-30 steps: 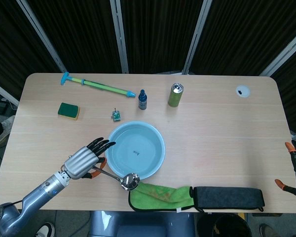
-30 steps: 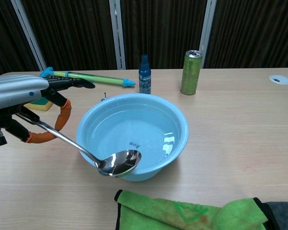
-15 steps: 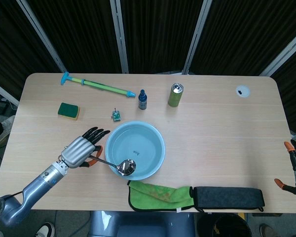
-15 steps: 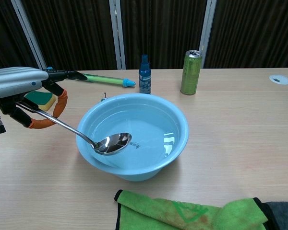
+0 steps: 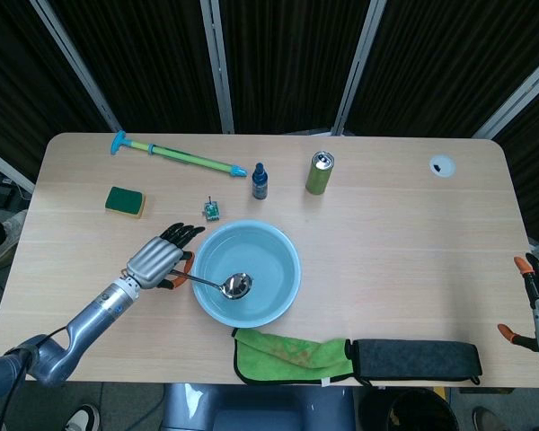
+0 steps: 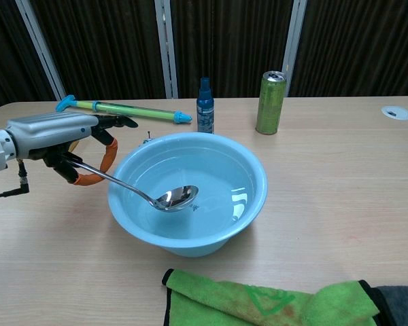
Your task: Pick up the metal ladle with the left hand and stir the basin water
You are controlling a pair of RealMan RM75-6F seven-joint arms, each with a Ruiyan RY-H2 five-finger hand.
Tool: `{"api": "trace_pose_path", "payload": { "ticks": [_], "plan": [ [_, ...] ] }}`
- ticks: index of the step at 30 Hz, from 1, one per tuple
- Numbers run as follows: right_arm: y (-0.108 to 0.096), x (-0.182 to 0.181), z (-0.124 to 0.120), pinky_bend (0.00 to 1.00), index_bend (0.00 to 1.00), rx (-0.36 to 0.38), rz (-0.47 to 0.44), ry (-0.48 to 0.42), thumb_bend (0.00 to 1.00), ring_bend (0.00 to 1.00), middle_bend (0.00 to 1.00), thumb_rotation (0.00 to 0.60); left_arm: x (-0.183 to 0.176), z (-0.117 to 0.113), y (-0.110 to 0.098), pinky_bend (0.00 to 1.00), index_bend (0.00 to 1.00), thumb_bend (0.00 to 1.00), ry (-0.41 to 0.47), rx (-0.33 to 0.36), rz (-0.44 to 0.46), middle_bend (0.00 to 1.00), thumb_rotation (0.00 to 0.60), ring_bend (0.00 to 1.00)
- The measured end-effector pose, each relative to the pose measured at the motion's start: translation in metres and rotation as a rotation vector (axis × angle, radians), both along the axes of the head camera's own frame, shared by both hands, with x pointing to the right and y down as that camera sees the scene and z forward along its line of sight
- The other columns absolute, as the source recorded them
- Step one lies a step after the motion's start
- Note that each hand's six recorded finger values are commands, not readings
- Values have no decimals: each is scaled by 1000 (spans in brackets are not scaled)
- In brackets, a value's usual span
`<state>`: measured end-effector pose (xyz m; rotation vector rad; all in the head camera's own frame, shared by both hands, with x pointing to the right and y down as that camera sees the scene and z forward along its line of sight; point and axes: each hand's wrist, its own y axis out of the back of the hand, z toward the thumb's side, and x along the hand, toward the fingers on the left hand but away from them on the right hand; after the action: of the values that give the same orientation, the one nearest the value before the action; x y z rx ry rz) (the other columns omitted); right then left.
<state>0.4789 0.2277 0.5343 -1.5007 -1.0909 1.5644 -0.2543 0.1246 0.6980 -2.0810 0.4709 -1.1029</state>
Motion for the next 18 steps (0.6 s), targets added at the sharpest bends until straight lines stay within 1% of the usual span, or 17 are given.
{"api": "trace_pose_path", "payload": {
  "ticks": [3,9,18],
  "plan": [
    [0,0,0,0,0,0,1,-1,0,0,0,600,6,6,-2,0,611,456,8,-18,-5,0,600,0],
    [0,1,-1,0,0,1,1,-4,0,0,0,600,15,16,-5,0,614,456,11,-31,-6,0,600,0],
    [0,1,-2,0,0,4,-1,-7,0,0,0,600,17,21,-8,0,613,456,1,-37,-2,0,600,0]
  ]
}}
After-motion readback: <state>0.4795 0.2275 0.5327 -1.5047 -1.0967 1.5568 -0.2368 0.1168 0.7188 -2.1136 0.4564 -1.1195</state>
